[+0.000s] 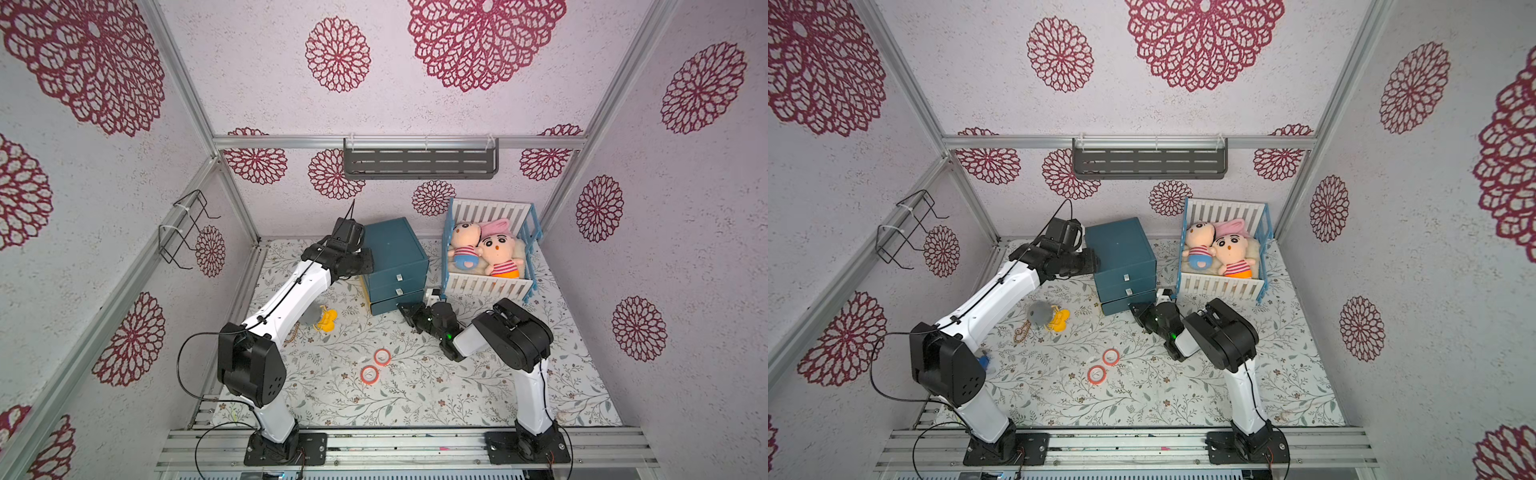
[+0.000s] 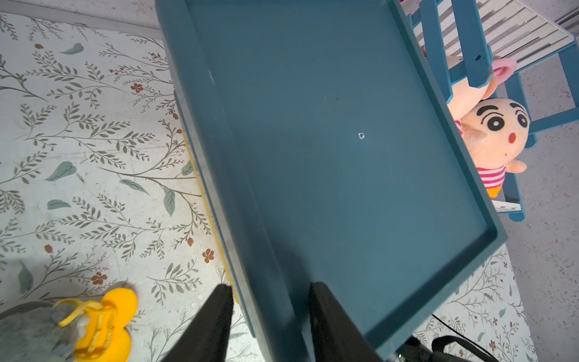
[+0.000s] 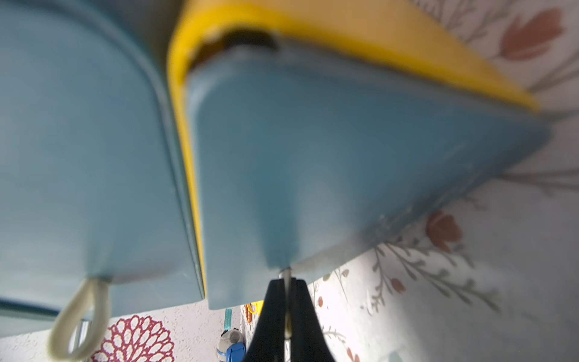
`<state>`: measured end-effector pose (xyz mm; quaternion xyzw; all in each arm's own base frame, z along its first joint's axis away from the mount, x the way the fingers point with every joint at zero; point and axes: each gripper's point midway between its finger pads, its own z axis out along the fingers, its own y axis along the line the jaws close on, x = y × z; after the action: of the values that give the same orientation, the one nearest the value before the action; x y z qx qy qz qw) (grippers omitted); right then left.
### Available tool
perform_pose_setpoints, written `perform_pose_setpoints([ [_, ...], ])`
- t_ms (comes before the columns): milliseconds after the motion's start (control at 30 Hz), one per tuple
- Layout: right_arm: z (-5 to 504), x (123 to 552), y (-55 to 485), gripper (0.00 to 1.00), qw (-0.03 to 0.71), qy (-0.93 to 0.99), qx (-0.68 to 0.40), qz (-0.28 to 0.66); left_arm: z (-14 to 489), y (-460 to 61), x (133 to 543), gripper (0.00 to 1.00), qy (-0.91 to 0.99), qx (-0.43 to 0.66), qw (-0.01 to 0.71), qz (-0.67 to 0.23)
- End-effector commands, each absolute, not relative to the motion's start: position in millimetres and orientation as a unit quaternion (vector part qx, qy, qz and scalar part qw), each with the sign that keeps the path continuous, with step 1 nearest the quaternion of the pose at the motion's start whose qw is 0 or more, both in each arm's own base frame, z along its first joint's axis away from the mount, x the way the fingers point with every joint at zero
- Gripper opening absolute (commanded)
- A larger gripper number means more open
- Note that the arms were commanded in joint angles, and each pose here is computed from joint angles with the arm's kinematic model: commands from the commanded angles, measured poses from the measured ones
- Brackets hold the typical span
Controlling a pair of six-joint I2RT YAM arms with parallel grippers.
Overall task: Place the transparent tape into the drawer according to color
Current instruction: Open the drawer in the storage box.
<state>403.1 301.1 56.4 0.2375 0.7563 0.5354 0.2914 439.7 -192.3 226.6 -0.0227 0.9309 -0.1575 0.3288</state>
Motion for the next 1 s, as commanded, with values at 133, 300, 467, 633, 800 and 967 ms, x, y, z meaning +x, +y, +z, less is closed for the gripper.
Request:
perform_pose_setpoints([
  [133,69.2,384.9,287.8,0.0,0.298,0.747,0.24,0.544,206.5,-176.1,429.4,0.46,0.946,-0.025,0.298,-0.129],
  [300,66.7,362.1,284.2,0.0,0.287,0.75,0.239,0.546,208.6,-175.2,429.2,0.46,0.945,-0.026,0.3,-0.128],
  [467,66.9,341.2,278.9,0.0,0.283,0.755,0.236,0.543,209.4,-175.1,428.8,0.46,0.945,-0.027,0.301,-0.129],
  [633,65.4,324.7,273.3,0.0,0.279,0.762,0.235,0.536,210.4,-174.5,428.2,0.46,0.944,-0.027,0.301,-0.129],
  [800,64.0,313.4,272.0,0.0,0.275,0.765,0.233,0.533,210.5,-174.4,427.6,0.46,0.945,-0.027,0.301,-0.128],
  [967,62.2,307.6,276.6,0.0,0.267,0.767,0.23,0.536,211.1,-174.1,427.2,0.46,0.944,-0.027,0.302,-0.128],
])
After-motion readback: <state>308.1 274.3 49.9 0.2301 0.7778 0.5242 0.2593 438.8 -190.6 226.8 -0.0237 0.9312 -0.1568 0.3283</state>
